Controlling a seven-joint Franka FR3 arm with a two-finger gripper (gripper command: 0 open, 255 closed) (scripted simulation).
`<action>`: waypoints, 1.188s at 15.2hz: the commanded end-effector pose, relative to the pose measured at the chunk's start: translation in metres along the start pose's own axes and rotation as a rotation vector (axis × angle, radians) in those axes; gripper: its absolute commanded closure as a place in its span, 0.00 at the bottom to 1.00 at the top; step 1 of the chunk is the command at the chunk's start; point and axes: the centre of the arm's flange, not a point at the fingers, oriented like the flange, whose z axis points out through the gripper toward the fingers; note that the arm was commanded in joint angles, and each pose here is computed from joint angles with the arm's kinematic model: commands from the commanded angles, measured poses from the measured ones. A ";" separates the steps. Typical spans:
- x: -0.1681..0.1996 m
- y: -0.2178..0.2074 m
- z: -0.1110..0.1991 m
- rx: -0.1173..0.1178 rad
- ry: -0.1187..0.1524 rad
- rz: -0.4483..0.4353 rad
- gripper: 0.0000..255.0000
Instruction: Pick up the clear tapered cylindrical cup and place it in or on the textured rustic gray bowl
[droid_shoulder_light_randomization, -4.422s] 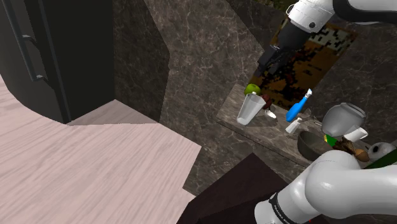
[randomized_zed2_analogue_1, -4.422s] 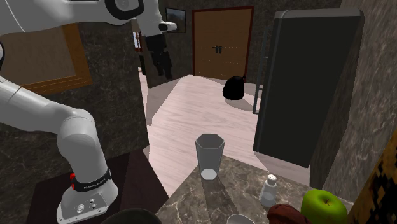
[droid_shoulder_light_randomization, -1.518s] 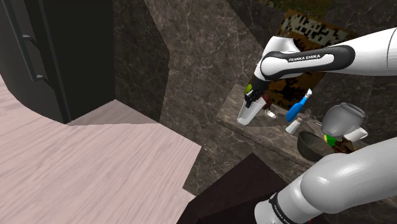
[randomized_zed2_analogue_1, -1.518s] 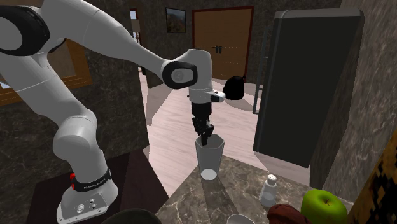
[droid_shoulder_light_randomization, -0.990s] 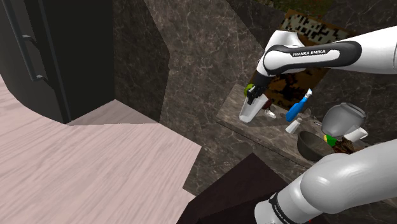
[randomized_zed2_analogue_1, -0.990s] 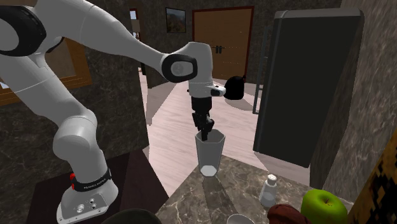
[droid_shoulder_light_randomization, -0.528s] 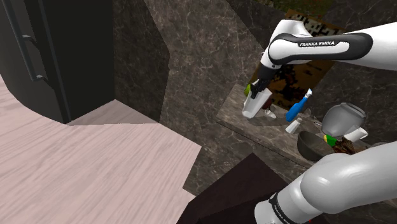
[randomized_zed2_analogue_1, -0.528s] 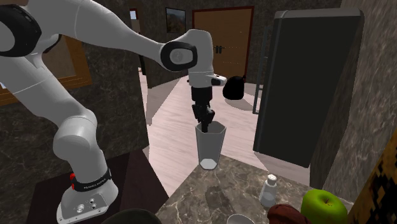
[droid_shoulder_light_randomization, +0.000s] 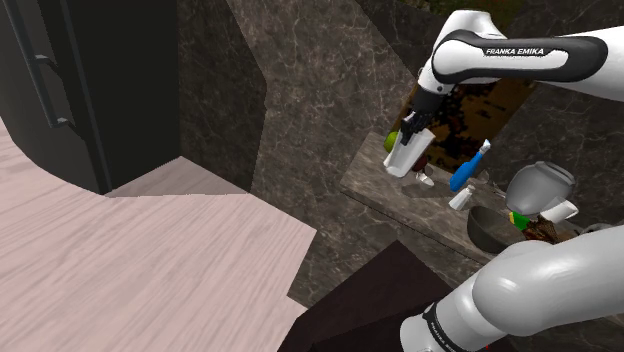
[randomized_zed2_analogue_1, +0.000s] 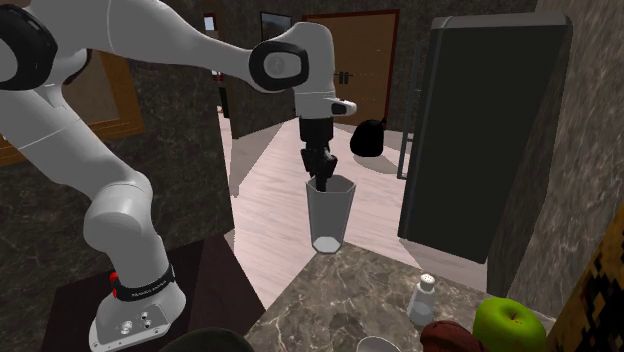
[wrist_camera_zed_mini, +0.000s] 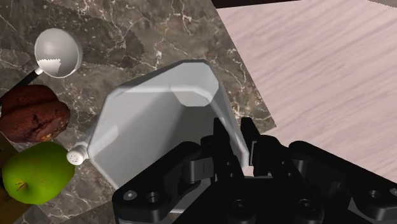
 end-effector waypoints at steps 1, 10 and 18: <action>0.001 0.003 -0.012 0.000 0.000 0.000 1.00; 0.000 0.009 -0.059 0.000 0.000 0.000 1.00; -0.057 0.043 -0.077 0.000 0.000 0.000 1.00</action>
